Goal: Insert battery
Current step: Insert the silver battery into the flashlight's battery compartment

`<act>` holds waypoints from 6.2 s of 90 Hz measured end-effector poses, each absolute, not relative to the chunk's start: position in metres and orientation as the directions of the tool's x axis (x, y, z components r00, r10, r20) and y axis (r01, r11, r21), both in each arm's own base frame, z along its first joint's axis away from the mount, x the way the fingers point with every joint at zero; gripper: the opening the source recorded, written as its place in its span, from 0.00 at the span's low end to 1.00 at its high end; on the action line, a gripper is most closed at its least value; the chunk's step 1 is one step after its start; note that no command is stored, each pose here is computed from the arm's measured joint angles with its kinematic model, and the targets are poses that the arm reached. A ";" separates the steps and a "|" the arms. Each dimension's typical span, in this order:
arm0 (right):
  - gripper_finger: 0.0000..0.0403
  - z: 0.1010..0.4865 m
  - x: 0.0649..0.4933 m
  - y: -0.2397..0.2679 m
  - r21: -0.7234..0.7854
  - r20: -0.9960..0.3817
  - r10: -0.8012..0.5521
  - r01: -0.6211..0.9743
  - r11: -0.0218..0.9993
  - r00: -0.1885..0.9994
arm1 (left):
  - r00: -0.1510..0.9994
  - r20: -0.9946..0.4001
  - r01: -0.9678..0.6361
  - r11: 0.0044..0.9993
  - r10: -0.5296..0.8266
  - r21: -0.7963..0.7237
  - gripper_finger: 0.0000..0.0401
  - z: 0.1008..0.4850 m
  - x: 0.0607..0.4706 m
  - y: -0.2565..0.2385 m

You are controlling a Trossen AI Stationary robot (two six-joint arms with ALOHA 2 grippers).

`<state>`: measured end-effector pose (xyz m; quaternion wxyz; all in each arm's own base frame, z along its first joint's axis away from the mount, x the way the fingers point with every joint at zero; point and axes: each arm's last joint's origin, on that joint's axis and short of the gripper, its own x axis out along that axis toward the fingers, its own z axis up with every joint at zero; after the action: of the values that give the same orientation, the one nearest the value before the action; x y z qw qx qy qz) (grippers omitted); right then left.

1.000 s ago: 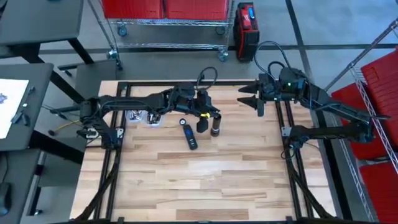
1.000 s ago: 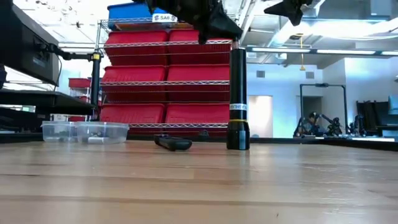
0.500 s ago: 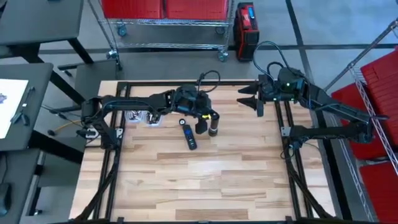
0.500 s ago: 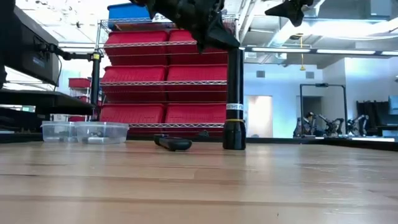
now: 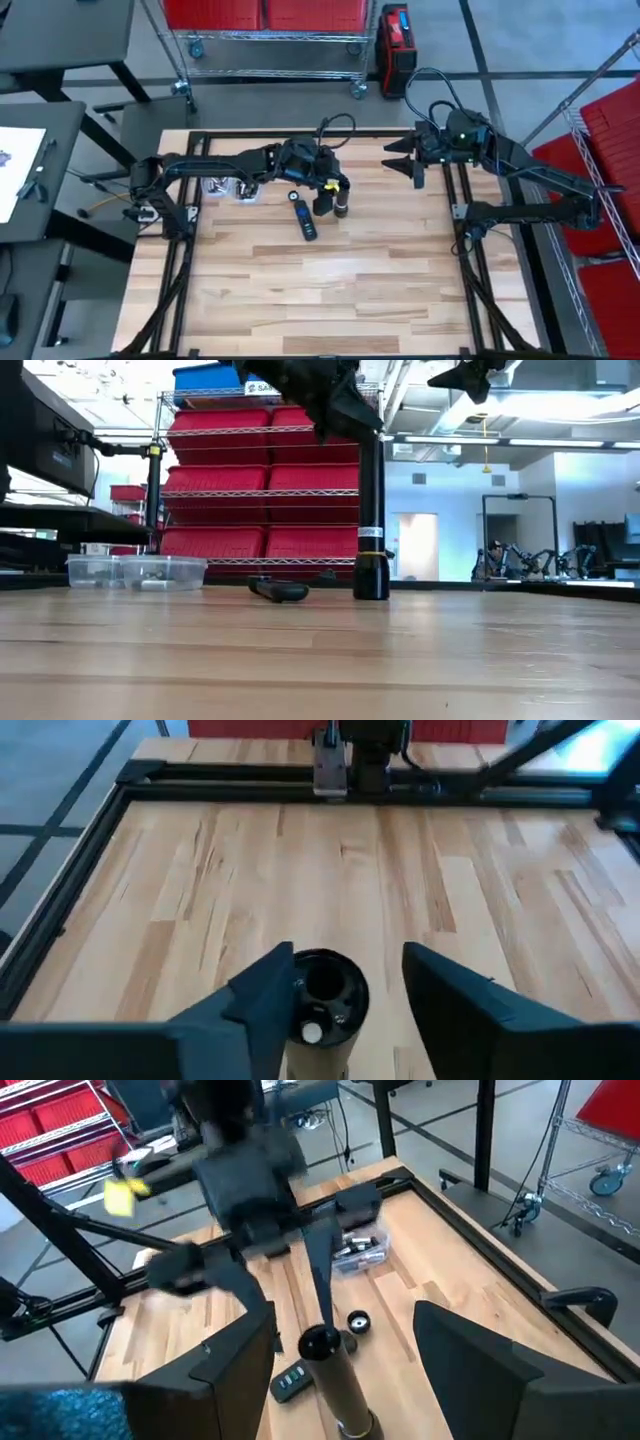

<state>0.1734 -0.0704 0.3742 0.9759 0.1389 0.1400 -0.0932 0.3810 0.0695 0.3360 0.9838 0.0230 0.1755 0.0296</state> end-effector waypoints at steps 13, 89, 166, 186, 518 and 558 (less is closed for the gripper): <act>0.56 0.373 0.173 -0.070 0.247 -0.310 -0.141 0.223 0.943 0.940 | 0.935 -0.347 -0.046 0.995 0.076 0.093 0.43 0.365 0.370 0.068; 0.56 0.335 0.194 -0.080 0.340 -0.574 -0.085 0.331 0.881 0.815 | 0.006 -0.992 -0.790 0.609 0.128 0.074 0.32 0.232 0.226 0.150; 0.56 0.336 0.194 -0.080 0.358 -0.569 -0.087 0.342 0.869 0.818 | 0.057 -0.981 -0.854 0.518 0.184 0.047 0.21 0.150 0.197 0.153; 0.56 0.336 0.194 -0.080 0.368 -0.567 -0.088 0.347 0.862 0.819 | 0.041 -0.983 -0.801 0.594 0.178 0.075 0.05 0.163 0.207 0.151; 0.08 0.393 0.297 -0.023 -0.999 0.037 -0.247 0.044 0.021 0.968 | 0.991 0.017 0.059 0.324 -0.131 -0.944 0.18 0.437 0.337 0.117; 0.20 0.392 0.297 -0.022 -0.995 0.028 -0.307 0.054 0.078 0.951 | 0.993 0.015 0.062 0.419 -0.114 -0.906 0.07 0.437 0.337 0.118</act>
<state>0.2972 -0.0216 0.3916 0.7279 -0.6676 0.0948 -0.1242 0.3369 0.1179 0.4369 0.8420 -0.5364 0.0243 -0.0523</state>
